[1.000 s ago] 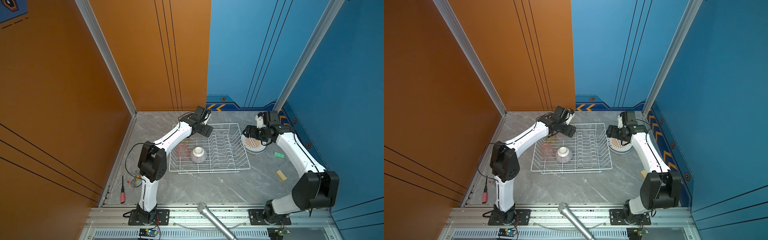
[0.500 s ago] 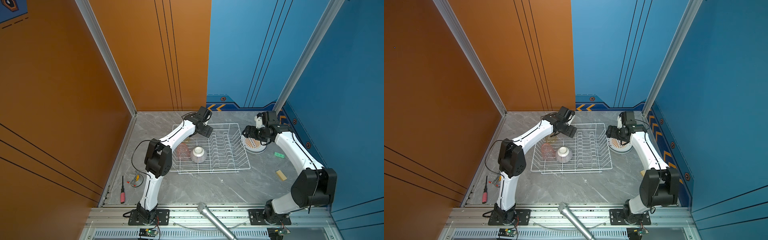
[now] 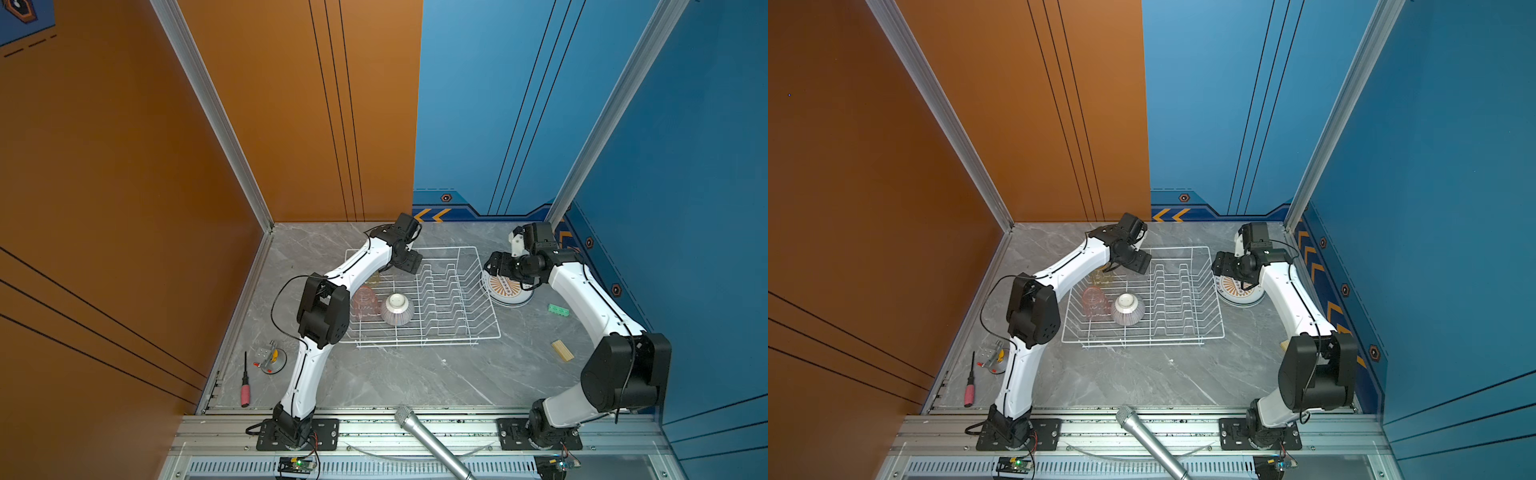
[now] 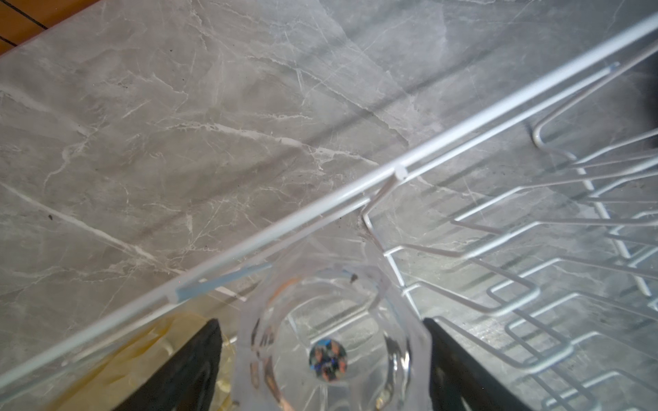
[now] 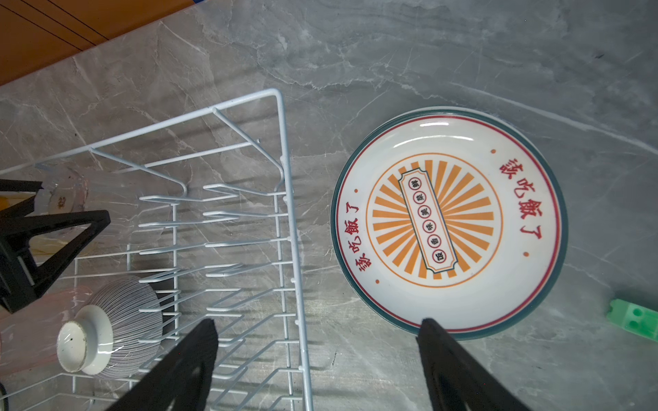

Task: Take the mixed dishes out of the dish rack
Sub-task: 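Close the left gripper on the upside-down clear cup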

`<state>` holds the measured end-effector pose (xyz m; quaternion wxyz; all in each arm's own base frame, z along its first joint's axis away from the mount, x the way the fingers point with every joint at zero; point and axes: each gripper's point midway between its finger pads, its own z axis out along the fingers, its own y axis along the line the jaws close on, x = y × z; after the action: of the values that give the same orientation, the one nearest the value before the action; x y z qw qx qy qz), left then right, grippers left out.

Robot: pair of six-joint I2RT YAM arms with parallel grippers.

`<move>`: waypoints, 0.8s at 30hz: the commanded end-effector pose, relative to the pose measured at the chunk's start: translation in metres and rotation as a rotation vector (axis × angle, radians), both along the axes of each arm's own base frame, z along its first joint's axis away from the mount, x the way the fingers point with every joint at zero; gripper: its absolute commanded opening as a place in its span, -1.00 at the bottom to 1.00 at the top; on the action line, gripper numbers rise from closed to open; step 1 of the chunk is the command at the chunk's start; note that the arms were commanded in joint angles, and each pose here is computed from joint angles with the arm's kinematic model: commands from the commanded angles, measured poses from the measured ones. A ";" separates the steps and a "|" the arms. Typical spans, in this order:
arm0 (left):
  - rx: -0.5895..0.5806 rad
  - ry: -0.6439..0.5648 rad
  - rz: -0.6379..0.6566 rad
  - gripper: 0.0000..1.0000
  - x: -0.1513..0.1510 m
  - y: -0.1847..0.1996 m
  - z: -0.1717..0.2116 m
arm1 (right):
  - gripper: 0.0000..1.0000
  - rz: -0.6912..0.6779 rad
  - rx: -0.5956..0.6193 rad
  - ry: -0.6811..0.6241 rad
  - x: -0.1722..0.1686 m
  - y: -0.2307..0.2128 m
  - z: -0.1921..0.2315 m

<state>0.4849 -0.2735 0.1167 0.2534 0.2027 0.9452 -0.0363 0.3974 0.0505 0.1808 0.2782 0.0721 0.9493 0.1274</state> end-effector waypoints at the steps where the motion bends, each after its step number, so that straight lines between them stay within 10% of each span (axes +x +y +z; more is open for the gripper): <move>1: -0.006 0.034 -0.002 0.75 -0.001 -0.001 -0.006 | 0.74 0.017 0.002 -0.007 0.005 0.000 -0.001; 11: -0.006 0.043 -0.008 0.56 0.001 -0.003 -0.012 | 0.74 0.013 0.002 -0.003 0.006 -0.001 -0.003; 24: -0.081 0.094 -0.030 -0.17 -0.005 -0.001 -0.011 | 0.74 0.026 0.032 0.002 0.006 0.004 -0.004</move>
<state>0.4852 -0.2756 0.1063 0.2324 0.2035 0.9487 -0.0673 0.3985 0.0515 0.1746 0.2687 0.0732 0.9509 0.1350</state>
